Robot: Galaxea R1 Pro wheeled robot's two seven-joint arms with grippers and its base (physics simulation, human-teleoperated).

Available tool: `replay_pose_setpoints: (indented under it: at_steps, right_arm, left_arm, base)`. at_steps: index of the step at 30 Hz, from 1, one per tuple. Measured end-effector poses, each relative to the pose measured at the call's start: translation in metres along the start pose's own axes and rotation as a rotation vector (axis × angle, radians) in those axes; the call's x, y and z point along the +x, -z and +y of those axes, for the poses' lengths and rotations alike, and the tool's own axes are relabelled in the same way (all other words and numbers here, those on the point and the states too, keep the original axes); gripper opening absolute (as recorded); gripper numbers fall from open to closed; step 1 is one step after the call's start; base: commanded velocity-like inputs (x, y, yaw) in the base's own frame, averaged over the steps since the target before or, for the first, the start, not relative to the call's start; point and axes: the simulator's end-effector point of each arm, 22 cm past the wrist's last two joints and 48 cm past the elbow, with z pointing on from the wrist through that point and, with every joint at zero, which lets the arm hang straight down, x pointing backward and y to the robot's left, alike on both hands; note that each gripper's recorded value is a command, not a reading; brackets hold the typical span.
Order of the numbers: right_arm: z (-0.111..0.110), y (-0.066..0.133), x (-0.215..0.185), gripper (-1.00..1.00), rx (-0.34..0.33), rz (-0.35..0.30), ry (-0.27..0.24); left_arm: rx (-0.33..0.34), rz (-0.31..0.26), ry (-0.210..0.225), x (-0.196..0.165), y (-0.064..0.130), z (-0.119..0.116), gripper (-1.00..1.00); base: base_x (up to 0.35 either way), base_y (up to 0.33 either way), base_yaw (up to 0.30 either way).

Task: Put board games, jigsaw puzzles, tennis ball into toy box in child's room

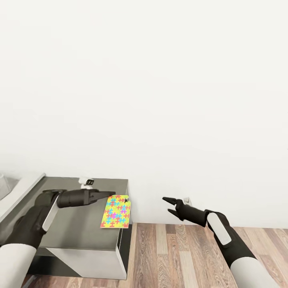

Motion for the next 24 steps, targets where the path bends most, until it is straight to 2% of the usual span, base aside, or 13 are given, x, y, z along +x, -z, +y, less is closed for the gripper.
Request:
replay_pose_setpoints:
  at_steps: [5,14,24]
  right_arm:
    - [0.009,-0.001,-0.006,1.0,-0.033,-0.028,0.022]
    - [0.008,0.0,-0.009,1.0,-0.035,-0.04,0.026]
    - [0.006,0.001,-0.009,1.0,-0.032,-0.043,0.024]
  left_arm:
    - [-0.005,0.005,-0.01,0.0,0.0,-0.004,1.0]
    - [-0.002,0.005,-0.01,0.001,-0.001,-0.006,1.0]
    - [-0.006,0.008,-0.011,0.002,0.0,-0.005,1.0]
  base:
    - [0.0,0.126,0.0]
    - [0.0,0.102,0.0]
    - [0.004,0.183,0.0]
